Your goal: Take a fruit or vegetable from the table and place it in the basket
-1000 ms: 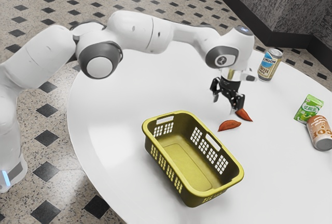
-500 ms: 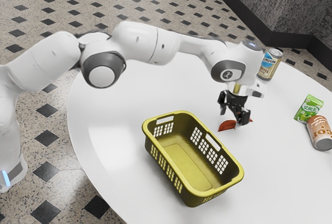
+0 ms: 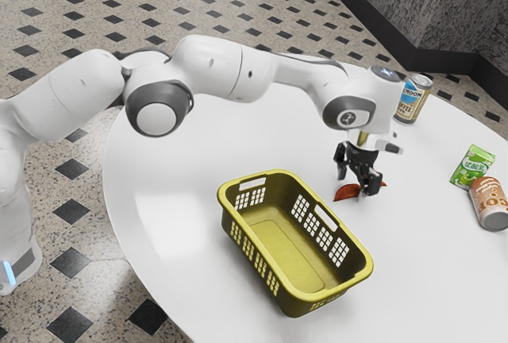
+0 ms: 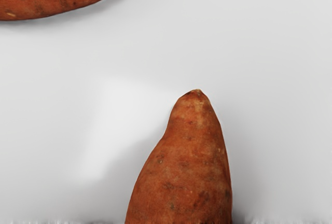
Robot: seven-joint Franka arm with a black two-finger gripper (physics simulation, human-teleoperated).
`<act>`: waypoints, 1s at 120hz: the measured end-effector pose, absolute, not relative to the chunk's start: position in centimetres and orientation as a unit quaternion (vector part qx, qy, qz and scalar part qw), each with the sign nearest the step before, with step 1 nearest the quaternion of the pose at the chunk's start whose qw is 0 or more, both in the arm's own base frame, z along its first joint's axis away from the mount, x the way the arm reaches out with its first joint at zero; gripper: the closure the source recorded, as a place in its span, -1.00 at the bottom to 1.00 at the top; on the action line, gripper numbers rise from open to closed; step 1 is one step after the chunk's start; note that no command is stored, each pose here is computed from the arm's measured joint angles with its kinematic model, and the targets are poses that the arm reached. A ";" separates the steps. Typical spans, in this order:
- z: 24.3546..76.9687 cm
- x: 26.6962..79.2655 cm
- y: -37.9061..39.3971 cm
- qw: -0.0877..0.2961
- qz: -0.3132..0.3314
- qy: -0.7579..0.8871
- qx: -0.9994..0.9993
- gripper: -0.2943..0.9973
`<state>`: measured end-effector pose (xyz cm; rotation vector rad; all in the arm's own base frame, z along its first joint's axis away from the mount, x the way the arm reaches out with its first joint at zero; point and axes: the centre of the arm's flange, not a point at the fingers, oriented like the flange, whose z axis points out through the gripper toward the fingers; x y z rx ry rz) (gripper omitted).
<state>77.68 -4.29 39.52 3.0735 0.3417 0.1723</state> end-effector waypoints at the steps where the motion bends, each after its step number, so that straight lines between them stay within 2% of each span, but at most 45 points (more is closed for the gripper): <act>1: 39.5 77.7 -4.3 0.022 0.056 0.110 0.992 -0.44; 35: 39.0 77.5 -5.0 0.022 0.047 0.103 0.993 -0.32; 61: 39.0 77.4 -4.8 0.014 0.045 0.102 0.994 0.18; 86: 40.8 77.1 -4.5 0.003 0.050 0.100 0.994 0.26; 92: 42.7 76.8 -4.4 0.002 0.057 0.100 0.993 0.27; 102: 49.5 75.2 -5.3 0.005 0.087 0.093 0.992 0.28; 113: 59.9 71.0 -10.3 0.016 0.134 0.058 0.989 0.25; 120: 63.4 68.3 -15.1 0.023 0.142 0.025 0.989 0.25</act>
